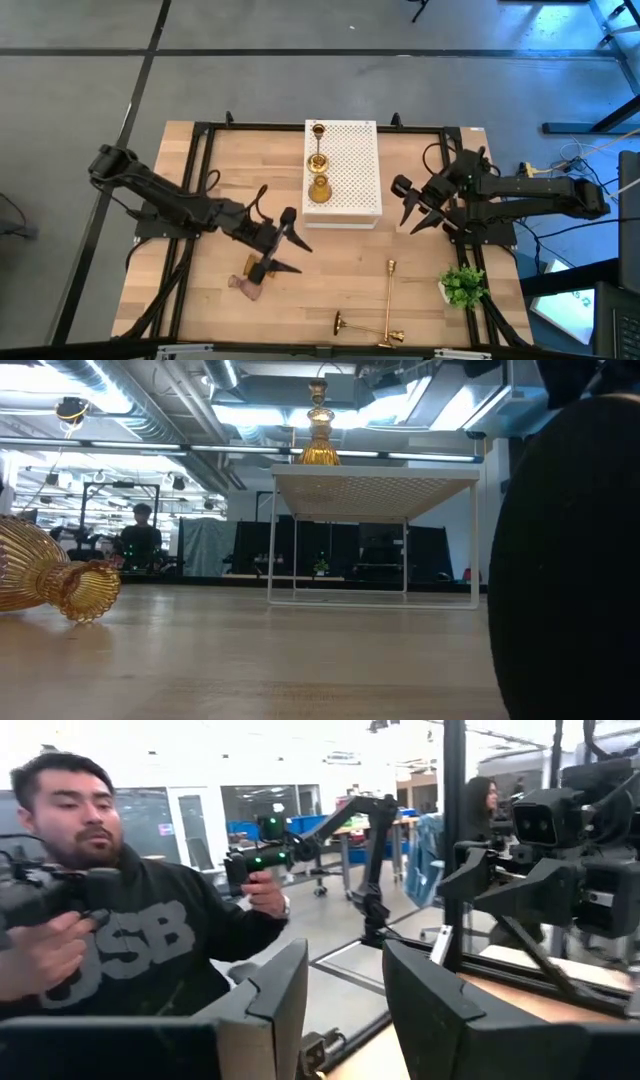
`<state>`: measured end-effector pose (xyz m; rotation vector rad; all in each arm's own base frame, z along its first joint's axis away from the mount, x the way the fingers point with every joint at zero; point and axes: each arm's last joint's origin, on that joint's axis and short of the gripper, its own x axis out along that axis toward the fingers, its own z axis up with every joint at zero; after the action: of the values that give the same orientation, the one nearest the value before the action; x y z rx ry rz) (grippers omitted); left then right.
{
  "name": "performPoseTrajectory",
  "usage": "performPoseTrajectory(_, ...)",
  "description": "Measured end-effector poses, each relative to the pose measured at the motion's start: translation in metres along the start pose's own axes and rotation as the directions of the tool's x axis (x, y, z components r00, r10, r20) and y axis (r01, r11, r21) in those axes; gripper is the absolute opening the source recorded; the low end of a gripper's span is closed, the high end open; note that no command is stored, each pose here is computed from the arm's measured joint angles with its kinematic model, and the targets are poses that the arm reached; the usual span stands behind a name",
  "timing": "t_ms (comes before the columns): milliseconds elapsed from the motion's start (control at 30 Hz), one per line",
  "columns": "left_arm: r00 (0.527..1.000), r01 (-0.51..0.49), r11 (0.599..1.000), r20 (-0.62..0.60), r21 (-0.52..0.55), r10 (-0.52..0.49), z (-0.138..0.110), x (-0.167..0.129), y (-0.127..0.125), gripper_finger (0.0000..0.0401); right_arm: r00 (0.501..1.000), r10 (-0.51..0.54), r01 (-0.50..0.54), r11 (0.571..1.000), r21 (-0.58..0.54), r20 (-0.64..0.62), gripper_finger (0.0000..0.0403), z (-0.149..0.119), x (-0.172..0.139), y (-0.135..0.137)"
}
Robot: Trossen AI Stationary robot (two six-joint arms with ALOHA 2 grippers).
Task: Pick & Place candle stick holders
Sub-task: Put the pink candle holder on the shelf
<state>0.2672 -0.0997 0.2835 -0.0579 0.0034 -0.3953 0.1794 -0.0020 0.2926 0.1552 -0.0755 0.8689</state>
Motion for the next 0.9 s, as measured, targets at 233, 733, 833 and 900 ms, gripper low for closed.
performPoseTrajectory(233,1.000,-0.002,0.998,0.025,-0.060,0.003,-0.008,0.010,-0.005,0.0249,0.999,0.048,-0.048,0.999,0.010,0.019,0.0133,0.003,0.006,0.006)
performPoseTrajectory(733,0.991,0.040,0.992,0.129,-0.116,-0.025,-0.034,0.036,-0.031,0.0246,0.990,0.120,-0.122,0.992,0.018,0.073,0.0133,0.004,0.026,0.026)
performPoseTrajectory(833,0.992,0.012,0.982,0.127,-0.189,0.013,-0.035,0.035,-0.034,0.0247,0.984,0.154,-0.154,0.988,0.003,0.086,0.0133,0.009,0.030,0.032)
performPoseTrajectory(900,0.992,-0.004,0.969,0.123,-0.246,0.036,-0.035,0.035,-0.037,0.0246,0.981,0.173,-0.174,0.985,-0.001,0.090,0.0133,0.011,0.032,0.035)
